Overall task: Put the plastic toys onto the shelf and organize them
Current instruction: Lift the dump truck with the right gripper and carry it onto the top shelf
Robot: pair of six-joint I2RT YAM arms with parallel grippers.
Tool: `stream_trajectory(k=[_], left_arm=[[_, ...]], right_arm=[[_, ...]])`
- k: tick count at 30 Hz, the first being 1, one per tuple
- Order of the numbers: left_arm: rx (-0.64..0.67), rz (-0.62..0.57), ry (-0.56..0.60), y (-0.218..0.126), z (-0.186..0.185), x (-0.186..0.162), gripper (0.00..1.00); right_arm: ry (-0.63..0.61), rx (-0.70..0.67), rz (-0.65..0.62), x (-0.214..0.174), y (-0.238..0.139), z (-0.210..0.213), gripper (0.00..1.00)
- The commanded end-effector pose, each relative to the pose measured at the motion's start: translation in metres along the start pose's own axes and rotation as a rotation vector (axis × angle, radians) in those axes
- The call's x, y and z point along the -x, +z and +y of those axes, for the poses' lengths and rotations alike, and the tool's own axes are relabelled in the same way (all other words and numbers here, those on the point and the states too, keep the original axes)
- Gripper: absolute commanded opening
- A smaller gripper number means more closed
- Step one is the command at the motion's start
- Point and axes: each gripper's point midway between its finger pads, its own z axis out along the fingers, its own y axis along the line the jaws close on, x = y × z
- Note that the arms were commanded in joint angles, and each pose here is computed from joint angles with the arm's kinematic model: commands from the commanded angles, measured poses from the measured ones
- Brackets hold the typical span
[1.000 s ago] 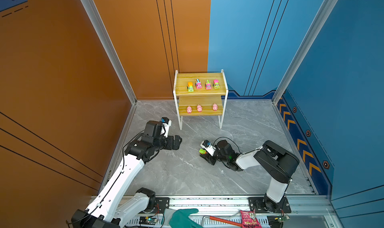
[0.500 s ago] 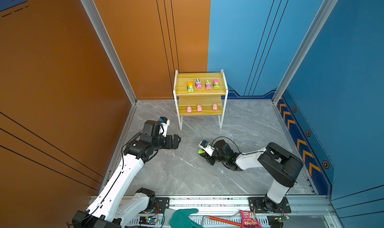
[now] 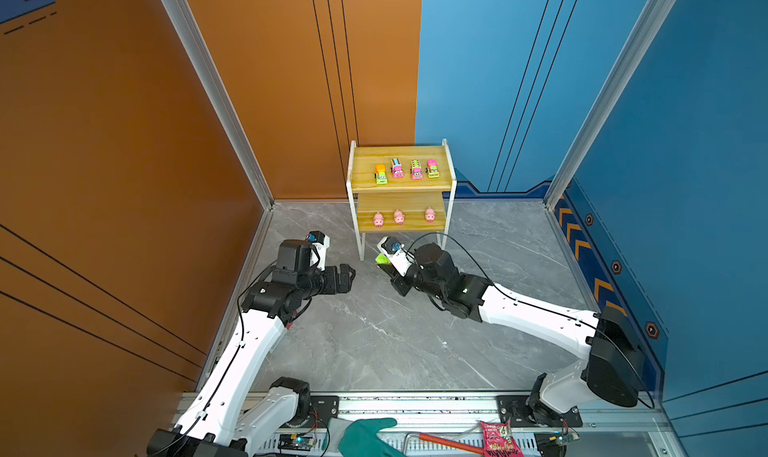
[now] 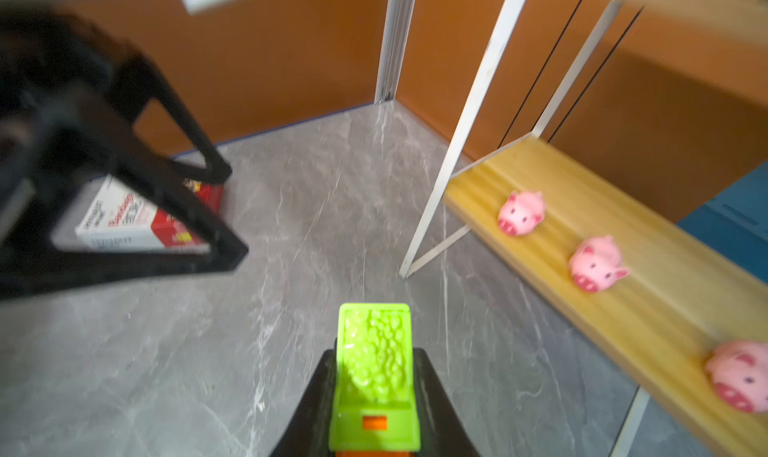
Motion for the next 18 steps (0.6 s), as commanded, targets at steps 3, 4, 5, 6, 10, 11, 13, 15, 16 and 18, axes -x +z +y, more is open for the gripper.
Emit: stream_trajectory(k=[3,4,5,6,10,11,13,15,16,18], left_arm=[[-0.006,-0.120,-0.011,-0.027,-0.011,0.039,0.98],[0.001,-0.124,-0.010,-0.028,-0.010,0.042,0.98],[0.003,-0.128,-0.005,-0.030,-0.011,0.045,0.98],[0.004,-0.134,0.001,-0.031,-0.012,0.047,0.98],[0.034,-0.157,0.023,-0.034,-0.009,0.057,0.98],[0.051,-0.163,0.028,-0.034,-0.007,0.059,0.98],[0.066,-0.170,0.037,-0.035,-0.006,0.062,0.98],[0.083,-0.171,0.047,-0.034,-0.004,0.063,0.98],[0.087,-0.173,0.053,-0.033,-0.003,0.063,0.98],[0.087,-0.175,0.056,-0.031,-0.003,0.063,0.98]], right_arm=[[0.081,-0.167,0.074,0.032,0.008,-0.026,0.20],[0.093,-0.183,0.059,0.043,0.011,-0.028,0.20],[0.105,-0.203,0.045,0.054,0.013,-0.032,0.20],[0.112,-0.217,0.037,0.061,0.017,-0.034,0.20],[0.144,-0.275,-0.038,0.101,0.026,-0.043,0.21],[0.152,-0.294,-0.048,0.107,0.029,-0.046,0.21],[0.161,-0.323,-0.070,0.119,0.035,-0.050,0.21],[0.172,-0.356,-0.093,0.129,0.041,-0.055,0.21],[0.176,-0.370,-0.103,0.133,0.044,-0.057,0.21],[0.185,-0.395,-0.119,0.140,0.051,-0.060,0.21]])
